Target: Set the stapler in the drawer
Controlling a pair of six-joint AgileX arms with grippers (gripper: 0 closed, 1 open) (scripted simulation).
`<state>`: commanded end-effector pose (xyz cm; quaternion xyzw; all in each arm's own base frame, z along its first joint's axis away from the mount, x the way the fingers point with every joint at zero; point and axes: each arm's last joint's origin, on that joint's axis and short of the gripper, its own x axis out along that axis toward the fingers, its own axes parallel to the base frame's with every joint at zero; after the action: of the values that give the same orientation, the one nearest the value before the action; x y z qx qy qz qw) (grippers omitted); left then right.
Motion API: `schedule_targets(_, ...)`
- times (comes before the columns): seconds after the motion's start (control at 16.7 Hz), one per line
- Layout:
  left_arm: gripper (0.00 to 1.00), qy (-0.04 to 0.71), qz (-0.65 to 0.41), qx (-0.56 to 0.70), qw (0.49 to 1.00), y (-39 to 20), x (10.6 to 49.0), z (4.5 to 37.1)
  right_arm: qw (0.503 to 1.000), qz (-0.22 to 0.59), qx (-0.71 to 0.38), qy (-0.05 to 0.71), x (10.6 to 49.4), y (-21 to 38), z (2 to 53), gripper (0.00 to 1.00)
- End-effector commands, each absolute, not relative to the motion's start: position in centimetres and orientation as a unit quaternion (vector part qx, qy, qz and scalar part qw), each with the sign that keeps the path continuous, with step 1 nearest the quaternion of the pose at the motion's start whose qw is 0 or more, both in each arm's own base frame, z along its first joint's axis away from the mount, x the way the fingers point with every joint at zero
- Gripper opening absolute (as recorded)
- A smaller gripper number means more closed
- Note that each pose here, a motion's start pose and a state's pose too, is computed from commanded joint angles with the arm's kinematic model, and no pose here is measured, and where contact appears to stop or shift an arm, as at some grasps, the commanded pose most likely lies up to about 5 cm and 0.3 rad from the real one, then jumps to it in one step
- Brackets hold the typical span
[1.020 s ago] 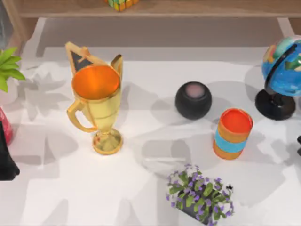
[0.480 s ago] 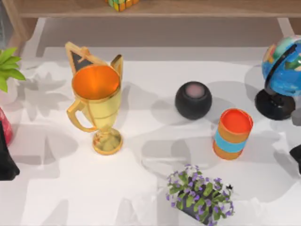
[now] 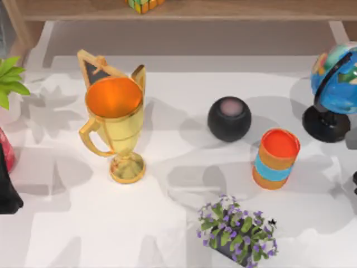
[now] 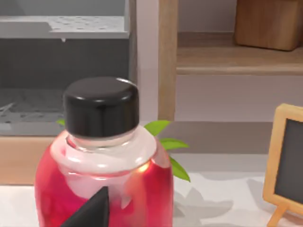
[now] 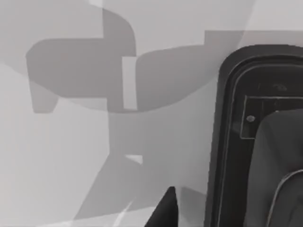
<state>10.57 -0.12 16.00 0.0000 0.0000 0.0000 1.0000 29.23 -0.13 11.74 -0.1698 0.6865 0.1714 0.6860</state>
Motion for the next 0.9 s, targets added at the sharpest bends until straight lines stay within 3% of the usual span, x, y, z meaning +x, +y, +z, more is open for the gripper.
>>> schedule_targets(0.3,1.0,0.0,0.0,0.0,1.0,-0.12,10.57,16.0,0.686,0.171,-0.17,0.686,29.23,-0.13,11.74,0.02)
schedule_targets(0.9,1.0,0.0,0.0,0.0,1.0,-0.12,10.57,16.0,0.687,0.17,-0.17,0.686,29.28,-0.18,11.9,0.0)
